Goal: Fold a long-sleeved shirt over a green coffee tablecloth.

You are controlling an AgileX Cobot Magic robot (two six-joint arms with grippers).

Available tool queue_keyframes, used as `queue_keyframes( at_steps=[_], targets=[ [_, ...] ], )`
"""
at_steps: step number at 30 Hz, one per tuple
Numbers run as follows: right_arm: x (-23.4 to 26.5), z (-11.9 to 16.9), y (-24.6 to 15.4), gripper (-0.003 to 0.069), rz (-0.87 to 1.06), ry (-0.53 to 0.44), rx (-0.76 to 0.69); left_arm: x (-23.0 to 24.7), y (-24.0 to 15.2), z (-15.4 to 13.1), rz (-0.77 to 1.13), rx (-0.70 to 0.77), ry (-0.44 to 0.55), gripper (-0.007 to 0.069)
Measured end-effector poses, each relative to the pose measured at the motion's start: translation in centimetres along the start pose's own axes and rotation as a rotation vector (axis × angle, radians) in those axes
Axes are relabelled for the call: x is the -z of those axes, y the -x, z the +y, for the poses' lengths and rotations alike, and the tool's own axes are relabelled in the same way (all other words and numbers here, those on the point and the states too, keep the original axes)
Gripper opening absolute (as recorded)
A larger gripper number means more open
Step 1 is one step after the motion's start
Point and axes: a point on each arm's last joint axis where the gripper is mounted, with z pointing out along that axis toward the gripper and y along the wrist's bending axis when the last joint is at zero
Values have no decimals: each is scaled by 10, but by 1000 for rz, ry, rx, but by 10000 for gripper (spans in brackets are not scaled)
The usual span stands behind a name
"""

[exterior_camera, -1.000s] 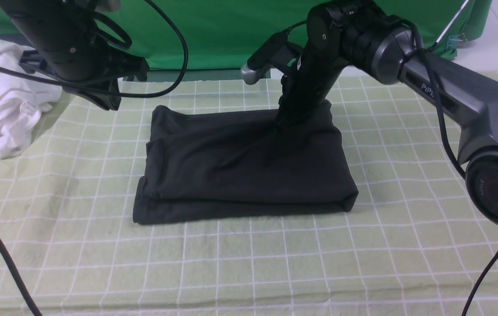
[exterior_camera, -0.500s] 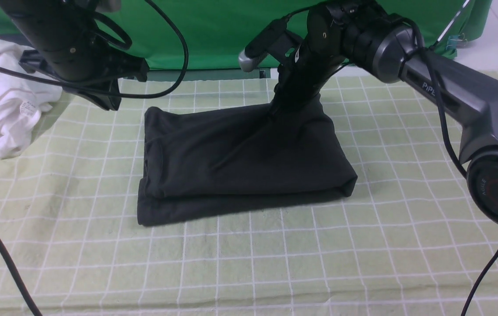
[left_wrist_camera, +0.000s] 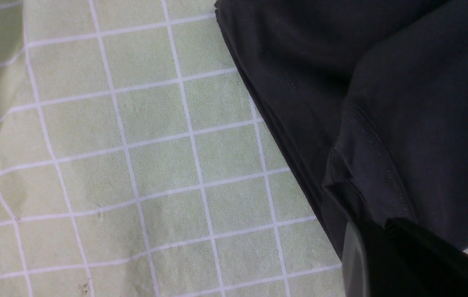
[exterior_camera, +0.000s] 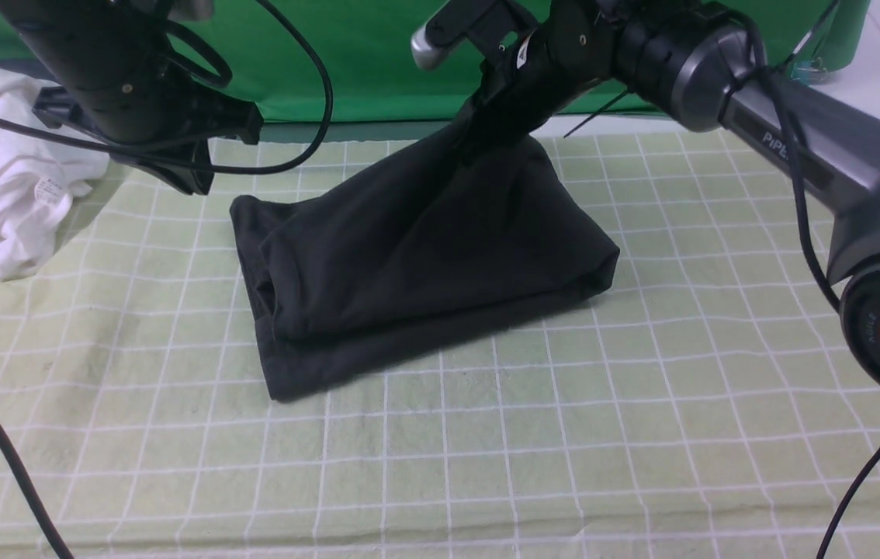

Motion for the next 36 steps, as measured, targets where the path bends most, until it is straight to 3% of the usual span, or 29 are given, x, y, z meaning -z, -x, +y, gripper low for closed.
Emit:
queue_keyframes(
  at_steps=[4, 12, 15, 19, 21, 22, 25, 29, 33, 36],
  targets=[
    [-7, 6, -1, 105, 0, 6, 8, 0, 0, -1, 1, 7, -15, 41],
    [17, 10, 5, 393, 66, 41, -54, 0, 0, -2, 1, 8, -20, 41],
    [44, 6, 10, 431, 101, 54, -69, 0, 0, -2, 0, 9, -21, 41],
    [78, 3, 13, 337, 173, 66, -60, 0, 0, -2, -1, -1, -27, 41],
    [94, -4, 6, 143, 260, 80, -76, 0, 0, -3, 0, -3, -28, 41],
    [98, -10, 1, 84, 286, 77, -99, -1, -1, -3, 1, -2, -33, 41],
    [103, -28, -16, 13, 343, 63, -148, -6, -4, -6, 14, 2, -56, 41],
    [104, -55, -52, -3, 436, 57, -247, -28, -17, -19, 45, -29, -86, 41],
    [99, -74, -79, 4, 454, 128, -385, -55, -33, -35, 43, -59, -105, 41],
    [89, -80, -85, 90, 397, 198, -474, -73, -47, -41, 41, -50, -106, 41]
  ],
)
